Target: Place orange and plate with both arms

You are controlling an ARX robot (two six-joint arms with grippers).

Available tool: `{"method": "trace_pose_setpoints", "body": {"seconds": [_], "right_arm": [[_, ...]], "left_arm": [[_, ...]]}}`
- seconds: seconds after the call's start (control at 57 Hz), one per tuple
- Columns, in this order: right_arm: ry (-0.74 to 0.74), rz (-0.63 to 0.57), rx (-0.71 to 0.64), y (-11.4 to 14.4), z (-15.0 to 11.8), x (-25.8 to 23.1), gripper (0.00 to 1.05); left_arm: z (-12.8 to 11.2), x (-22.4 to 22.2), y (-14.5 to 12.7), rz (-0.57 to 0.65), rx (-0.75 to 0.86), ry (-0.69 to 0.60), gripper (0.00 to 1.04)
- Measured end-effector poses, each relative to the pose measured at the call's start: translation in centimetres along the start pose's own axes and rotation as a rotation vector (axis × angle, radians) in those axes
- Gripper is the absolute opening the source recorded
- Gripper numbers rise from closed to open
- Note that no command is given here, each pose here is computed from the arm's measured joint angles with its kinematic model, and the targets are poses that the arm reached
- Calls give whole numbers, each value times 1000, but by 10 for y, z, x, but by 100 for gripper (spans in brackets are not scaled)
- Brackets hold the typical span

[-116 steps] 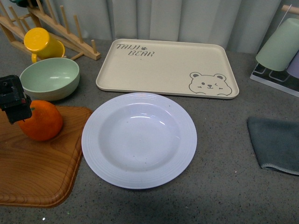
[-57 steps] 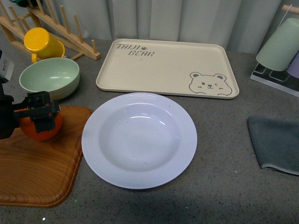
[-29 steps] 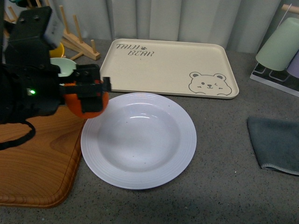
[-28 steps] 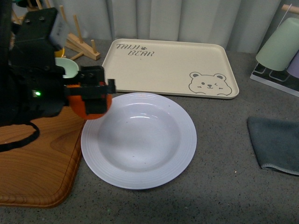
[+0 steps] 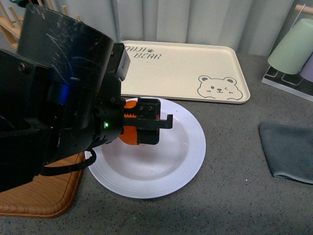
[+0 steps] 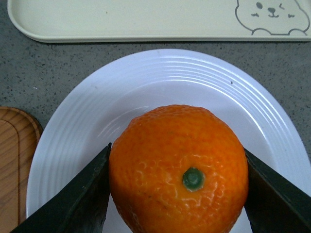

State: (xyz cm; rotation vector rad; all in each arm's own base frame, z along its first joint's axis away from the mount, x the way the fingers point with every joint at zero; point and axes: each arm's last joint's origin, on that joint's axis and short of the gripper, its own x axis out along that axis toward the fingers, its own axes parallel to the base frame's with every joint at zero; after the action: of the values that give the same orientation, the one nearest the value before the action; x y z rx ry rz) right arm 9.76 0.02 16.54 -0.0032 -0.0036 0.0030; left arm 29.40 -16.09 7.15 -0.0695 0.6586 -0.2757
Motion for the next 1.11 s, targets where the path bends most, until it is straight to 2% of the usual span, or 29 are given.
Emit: {"method": "trace_pose_setpoints", "body": {"seconds": [0.158, 0.333, 0.474, 0.561, 0.737, 0.877, 0.982, 1.105], "right_arm": [[0, 0, 0, 0, 0, 0, 95], [0, 0, 0, 0, 0, 0, 95], [0, 0, 0, 0, 0, 0, 95], [0, 0, 0, 0, 0, 0, 95], [0, 0, 0, 0, 0, 0, 95], [0, 0, 0, 0, 0, 0, 95], [0, 0, 0, 0, 0, 0, 95], [0, 0, 0, 0, 0, 0, 95]], "left_arm": [[-10, 8, 2, 10, 5, 37, 67], [-11, 11, 1, -4, -12, 53, 67], [-7, 8, 1, 9, -16, 40, 87], [4, 1, 0, 11, -16, -3, 100], [27, -27, 3, 44, -32, -120, 98], [40, -64, 19, 125, -73, -245, 98], [39, -94, 34, 210, -96, -293, 98], [21, -132, 53, 364, -130, -274, 98]]}}
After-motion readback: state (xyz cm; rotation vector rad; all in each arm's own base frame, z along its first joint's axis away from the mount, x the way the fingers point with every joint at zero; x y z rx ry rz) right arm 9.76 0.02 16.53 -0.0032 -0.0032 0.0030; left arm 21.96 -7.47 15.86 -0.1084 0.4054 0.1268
